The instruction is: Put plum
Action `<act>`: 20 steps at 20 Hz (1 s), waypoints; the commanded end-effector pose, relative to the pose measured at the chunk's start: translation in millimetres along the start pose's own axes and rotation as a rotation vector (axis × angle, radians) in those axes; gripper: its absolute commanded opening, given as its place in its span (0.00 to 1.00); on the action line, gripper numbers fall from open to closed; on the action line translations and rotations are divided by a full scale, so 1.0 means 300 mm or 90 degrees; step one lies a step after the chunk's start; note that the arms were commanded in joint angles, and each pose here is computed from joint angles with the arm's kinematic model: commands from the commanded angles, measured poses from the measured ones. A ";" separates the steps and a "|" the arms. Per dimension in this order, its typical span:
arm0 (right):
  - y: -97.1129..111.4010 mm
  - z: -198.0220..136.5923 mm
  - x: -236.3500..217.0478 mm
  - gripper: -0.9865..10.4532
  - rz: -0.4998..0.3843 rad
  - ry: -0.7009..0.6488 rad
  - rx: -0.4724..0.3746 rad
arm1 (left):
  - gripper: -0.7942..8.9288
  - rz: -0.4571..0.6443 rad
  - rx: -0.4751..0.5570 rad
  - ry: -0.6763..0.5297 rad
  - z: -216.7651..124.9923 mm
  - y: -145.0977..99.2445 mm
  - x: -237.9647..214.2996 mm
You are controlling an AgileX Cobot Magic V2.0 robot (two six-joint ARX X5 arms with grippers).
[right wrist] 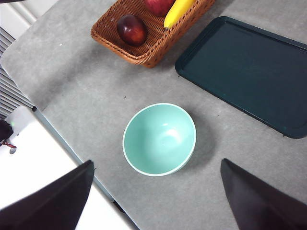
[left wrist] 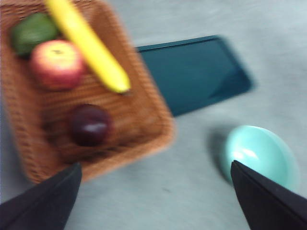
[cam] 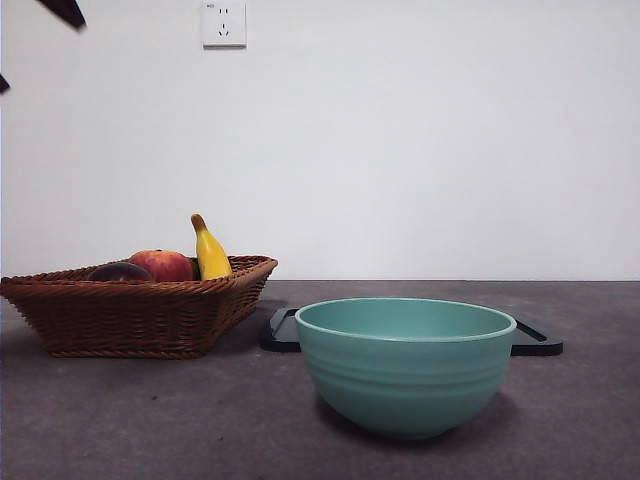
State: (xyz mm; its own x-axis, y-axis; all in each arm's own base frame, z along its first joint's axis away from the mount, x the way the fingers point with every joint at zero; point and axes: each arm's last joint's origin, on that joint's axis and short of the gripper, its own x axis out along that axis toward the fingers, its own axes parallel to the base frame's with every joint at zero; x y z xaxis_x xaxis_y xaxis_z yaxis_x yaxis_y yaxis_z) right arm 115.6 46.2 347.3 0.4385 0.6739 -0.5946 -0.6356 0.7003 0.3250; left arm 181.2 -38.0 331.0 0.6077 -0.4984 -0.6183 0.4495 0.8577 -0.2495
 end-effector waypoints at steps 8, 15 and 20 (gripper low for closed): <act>0.005 0.016 -0.007 0.46 0.003 -0.009 -0.006 | 0.59 0.030 0.020 0.079 0.187 0.065 0.229; 0.005 0.016 -0.007 0.46 0.003 -0.009 -0.006 | 0.59 0.077 0.058 0.190 0.155 0.109 0.418; 0.005 0.016 -0.007 0.46 0.003 -0.009 -0.006 | 0.59 0.074 0.054 0.230 0.128 0.135 0.515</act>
State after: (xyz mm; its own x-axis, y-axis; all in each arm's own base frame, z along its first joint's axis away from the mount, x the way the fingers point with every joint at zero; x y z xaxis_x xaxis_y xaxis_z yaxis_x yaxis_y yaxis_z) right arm 115.6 46.2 347.3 0.4385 0.6739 -0.5946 -0.6356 0.7003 0.3250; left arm 313.3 -82.9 250.5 0.3766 -0.3045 -0.8749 0.4388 0.8904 -0.1211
